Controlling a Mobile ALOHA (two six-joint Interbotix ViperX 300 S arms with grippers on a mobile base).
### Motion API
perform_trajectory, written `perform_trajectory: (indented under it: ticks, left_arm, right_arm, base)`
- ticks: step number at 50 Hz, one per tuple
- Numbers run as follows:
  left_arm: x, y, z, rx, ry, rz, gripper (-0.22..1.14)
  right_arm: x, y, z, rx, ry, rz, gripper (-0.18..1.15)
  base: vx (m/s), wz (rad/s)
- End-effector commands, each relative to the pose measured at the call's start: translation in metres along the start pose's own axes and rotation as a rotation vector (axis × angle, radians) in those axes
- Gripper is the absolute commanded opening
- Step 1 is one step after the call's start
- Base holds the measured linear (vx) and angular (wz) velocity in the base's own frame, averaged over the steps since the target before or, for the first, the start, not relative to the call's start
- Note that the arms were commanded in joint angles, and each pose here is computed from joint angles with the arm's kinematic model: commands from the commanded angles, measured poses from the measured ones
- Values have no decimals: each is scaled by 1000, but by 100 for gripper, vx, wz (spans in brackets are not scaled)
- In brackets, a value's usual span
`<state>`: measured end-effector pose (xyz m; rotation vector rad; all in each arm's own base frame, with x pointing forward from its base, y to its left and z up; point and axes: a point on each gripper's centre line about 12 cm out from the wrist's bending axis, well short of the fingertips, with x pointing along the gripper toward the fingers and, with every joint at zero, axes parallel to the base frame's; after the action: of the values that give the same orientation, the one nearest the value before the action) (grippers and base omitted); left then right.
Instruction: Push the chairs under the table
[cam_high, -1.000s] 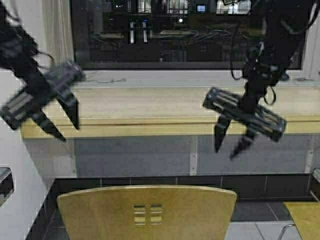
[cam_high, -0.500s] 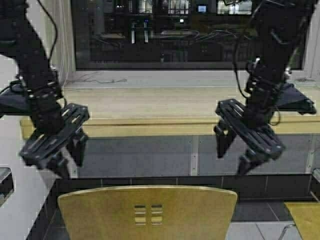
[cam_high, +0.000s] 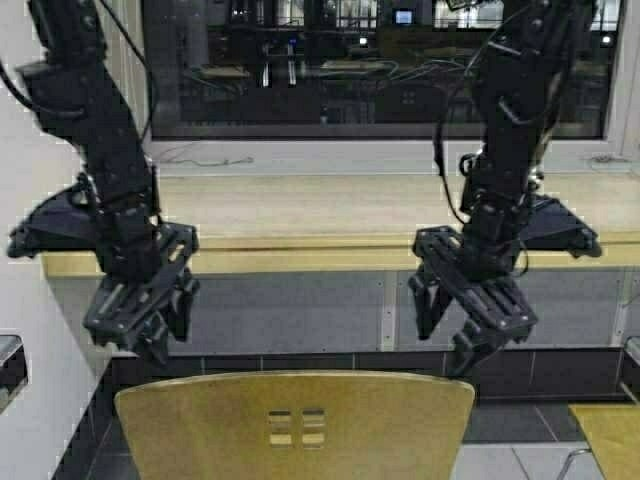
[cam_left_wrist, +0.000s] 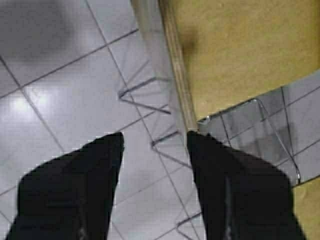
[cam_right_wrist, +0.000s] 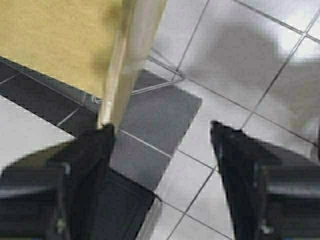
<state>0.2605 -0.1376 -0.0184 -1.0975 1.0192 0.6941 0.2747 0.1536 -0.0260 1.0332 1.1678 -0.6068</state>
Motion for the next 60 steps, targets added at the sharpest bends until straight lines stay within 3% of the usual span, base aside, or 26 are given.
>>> perform_trajectory:
  ticks: [1,24,60]
  left_arm:
    - [6,-7,-3,-3,-2,-9,80]
    - [38,-17,-3,-10,-55,-15,80]
    - [92,-24,-11,0,-62,15,80]
  right_arm:
    - [4,16,-1,0,-3,33,92]
    - [36,31,-2,3,-4,28,92]
    - [92,52,-3,-2,-5,26,92]
  base:
    - [0,0]
    - [0,0]
    - [0,0]
